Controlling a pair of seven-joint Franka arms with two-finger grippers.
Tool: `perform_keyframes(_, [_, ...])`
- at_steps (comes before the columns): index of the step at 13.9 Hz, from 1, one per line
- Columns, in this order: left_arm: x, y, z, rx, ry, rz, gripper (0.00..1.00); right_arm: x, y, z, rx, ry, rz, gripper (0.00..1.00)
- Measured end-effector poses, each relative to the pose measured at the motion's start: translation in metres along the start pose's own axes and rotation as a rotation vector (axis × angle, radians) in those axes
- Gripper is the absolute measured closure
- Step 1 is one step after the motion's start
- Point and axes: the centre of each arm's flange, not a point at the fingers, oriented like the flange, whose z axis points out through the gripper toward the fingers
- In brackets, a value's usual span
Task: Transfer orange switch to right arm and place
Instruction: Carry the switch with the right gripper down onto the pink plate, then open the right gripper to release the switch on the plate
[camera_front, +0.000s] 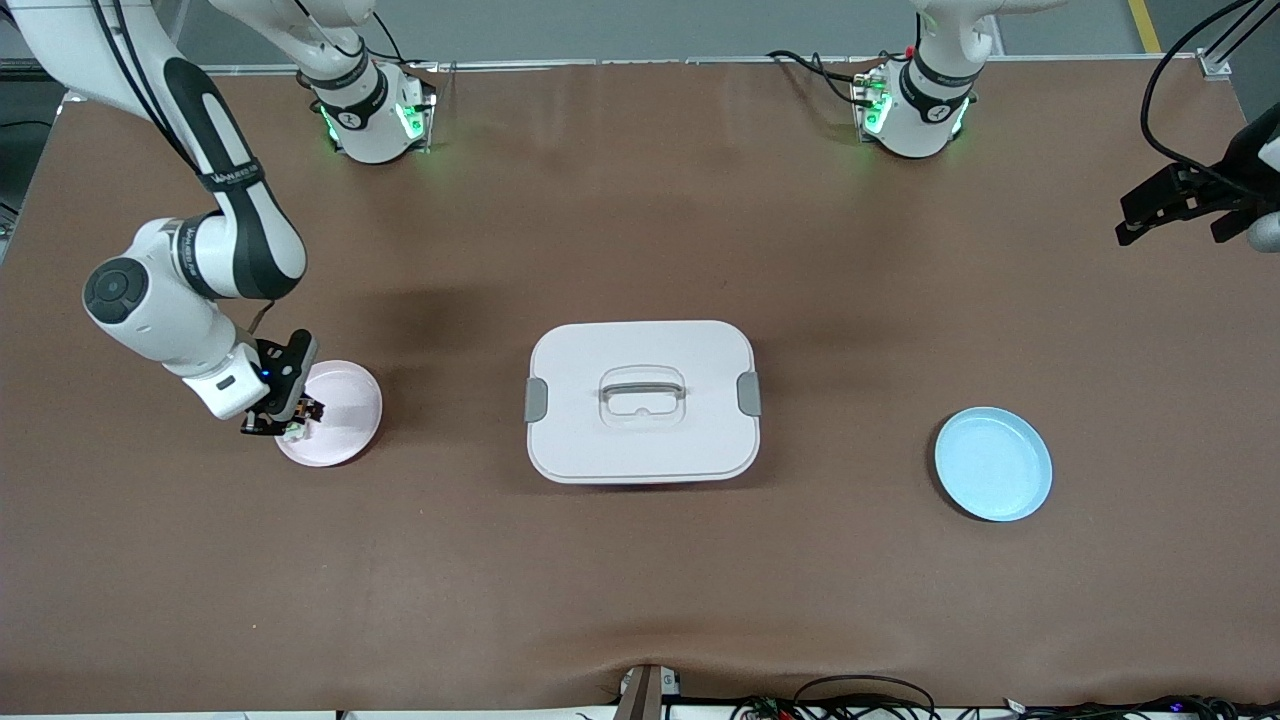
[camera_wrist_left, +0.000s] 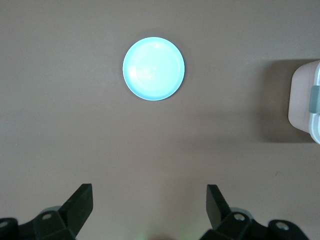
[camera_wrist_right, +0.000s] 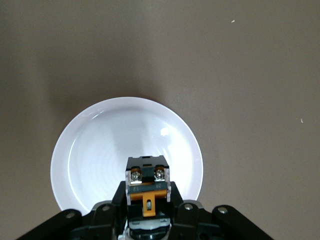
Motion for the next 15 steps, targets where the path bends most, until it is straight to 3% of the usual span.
perform_keyframes(3, [0.0, 0.0, 0.0, 0.0, 0.0, 0.0, 0.0, 0.0, -0.014, 0.034, -0.035, 0.012, 0.0, 0.65])
perform_keyframes(6, [0.0, 0.002, 0.0, -0.001, 0.0, 0.004, 0.0, 0.004, -0.029, 0.066, -0.022, 0.02, -0.007, 0.65])
perform_keyframes(15, [-0.004, 0.017, -0.007, -0.003, 0.012, 0.03, 0.0, 0.021, -0.034, 0.073, -0.009, 0.025, -0.037, 0.65])
